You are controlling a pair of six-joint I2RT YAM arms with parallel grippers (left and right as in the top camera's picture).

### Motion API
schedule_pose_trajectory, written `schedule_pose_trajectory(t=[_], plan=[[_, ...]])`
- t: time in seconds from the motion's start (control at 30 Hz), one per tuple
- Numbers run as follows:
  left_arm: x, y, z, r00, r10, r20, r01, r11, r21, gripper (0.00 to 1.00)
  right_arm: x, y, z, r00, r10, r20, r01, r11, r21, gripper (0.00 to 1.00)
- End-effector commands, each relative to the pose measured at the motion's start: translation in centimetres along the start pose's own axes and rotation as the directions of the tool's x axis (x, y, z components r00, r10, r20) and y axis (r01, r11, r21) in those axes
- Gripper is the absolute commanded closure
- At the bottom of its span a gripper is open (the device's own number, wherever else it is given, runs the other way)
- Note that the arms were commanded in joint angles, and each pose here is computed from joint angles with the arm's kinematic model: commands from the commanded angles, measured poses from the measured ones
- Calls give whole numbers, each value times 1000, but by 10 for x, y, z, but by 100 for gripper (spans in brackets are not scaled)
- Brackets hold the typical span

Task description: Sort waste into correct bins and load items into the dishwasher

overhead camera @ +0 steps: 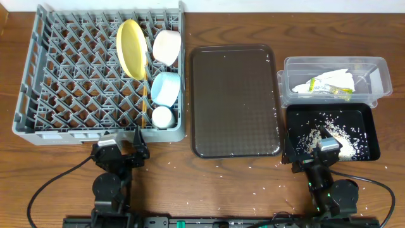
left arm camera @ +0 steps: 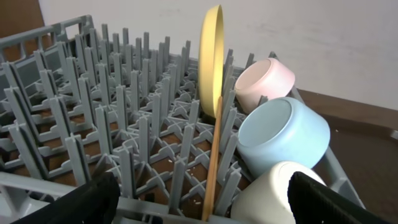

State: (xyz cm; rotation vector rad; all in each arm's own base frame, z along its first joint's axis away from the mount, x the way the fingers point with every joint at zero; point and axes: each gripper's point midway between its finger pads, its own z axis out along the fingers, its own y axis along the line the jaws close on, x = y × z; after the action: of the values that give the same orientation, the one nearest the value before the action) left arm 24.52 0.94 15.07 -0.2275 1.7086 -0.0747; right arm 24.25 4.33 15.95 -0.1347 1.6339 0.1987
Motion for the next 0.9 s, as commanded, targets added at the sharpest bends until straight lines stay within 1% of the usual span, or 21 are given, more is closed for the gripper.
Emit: schedule_pose_trajectory(t=[0.0,0.13,0.87], plan=[[2,4,0,1000,-5,22,5,1000,-16,13,0,4,0,1000,-12,1,12,1000,-17,1],[11,6,1,1000,1,9,-1,1000,-18,13,0,4,0,1000,-12,1,12,1000,-17,1],[11,7,0,1000,7,10,-7,1000,-19,13,0,4,0,1000,-12,1,12,1000,-17,1]])
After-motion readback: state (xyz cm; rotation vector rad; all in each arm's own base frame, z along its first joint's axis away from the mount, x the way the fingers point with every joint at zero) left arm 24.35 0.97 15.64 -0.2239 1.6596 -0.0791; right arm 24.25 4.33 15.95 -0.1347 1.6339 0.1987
